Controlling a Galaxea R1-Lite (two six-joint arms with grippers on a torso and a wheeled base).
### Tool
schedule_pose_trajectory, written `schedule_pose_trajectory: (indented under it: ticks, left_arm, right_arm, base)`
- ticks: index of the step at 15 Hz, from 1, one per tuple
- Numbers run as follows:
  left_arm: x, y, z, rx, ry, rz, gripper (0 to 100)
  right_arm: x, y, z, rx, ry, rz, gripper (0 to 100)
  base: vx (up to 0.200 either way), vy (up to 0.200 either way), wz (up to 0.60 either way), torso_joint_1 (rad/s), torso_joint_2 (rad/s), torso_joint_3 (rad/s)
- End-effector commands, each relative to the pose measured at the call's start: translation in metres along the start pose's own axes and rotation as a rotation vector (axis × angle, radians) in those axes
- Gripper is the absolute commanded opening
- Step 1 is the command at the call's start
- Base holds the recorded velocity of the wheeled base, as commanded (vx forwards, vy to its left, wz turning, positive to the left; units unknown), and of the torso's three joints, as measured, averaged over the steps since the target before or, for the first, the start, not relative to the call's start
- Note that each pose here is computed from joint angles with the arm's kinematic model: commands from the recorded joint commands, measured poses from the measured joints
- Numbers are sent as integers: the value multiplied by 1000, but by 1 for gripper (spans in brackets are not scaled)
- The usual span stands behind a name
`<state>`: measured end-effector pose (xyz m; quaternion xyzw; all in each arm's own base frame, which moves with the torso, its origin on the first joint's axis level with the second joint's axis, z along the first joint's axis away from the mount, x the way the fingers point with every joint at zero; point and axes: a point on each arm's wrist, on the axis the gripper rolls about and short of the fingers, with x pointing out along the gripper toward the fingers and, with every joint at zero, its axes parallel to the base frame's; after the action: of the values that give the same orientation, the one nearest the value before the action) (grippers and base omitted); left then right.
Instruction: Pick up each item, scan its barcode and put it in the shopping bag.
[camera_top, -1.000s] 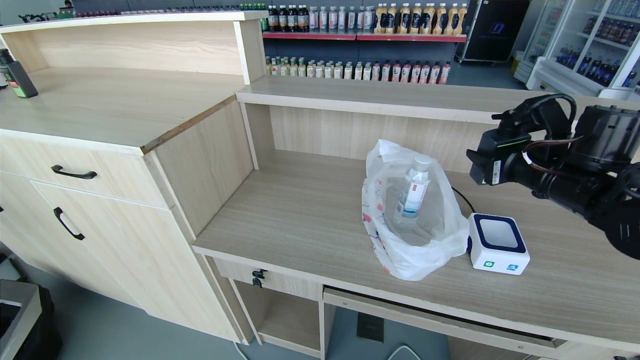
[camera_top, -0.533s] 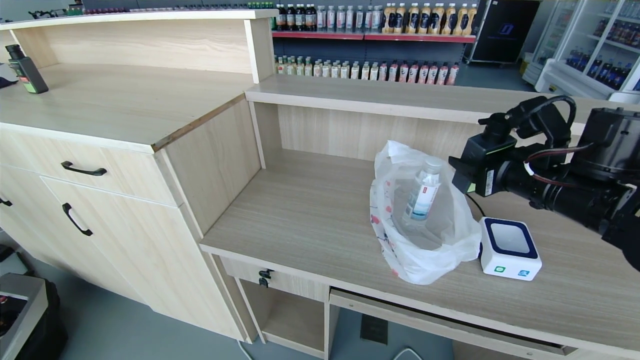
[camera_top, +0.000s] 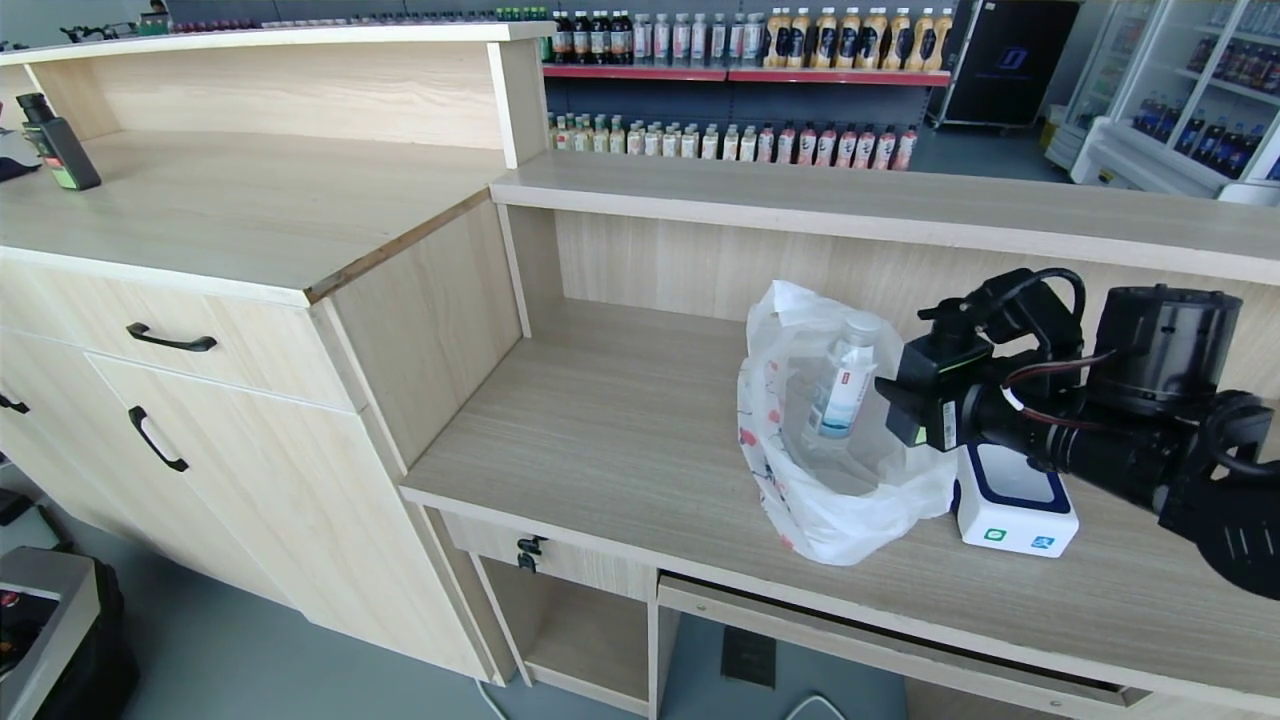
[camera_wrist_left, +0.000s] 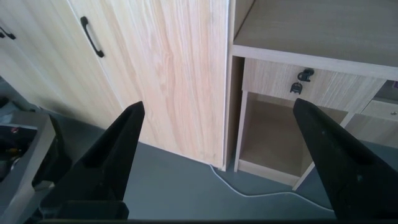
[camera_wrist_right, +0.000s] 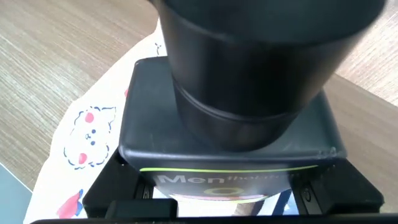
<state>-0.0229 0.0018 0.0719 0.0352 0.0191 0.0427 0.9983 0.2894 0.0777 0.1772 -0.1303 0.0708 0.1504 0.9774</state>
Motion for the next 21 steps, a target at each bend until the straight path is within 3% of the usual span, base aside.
schedule_pose_trajectory:
  ticks: [1,7,21]
  left_arm:
    - [0,0,0,0,0,1,100]
    - [0,0,0,0,0,1,100]
    - [0,0,0,0,0,1,100]
  right_arm:
    - [15,9,-14,-2,30,28,0]
    - [43,22,-32,-7,4,46,0]
    - [76,32,-66,4,77,65,0]
  base:
    - [0,0,0,0,0,0]
    - [0,0,0,0,0,0]
    - [0,0,0,0,0,0]
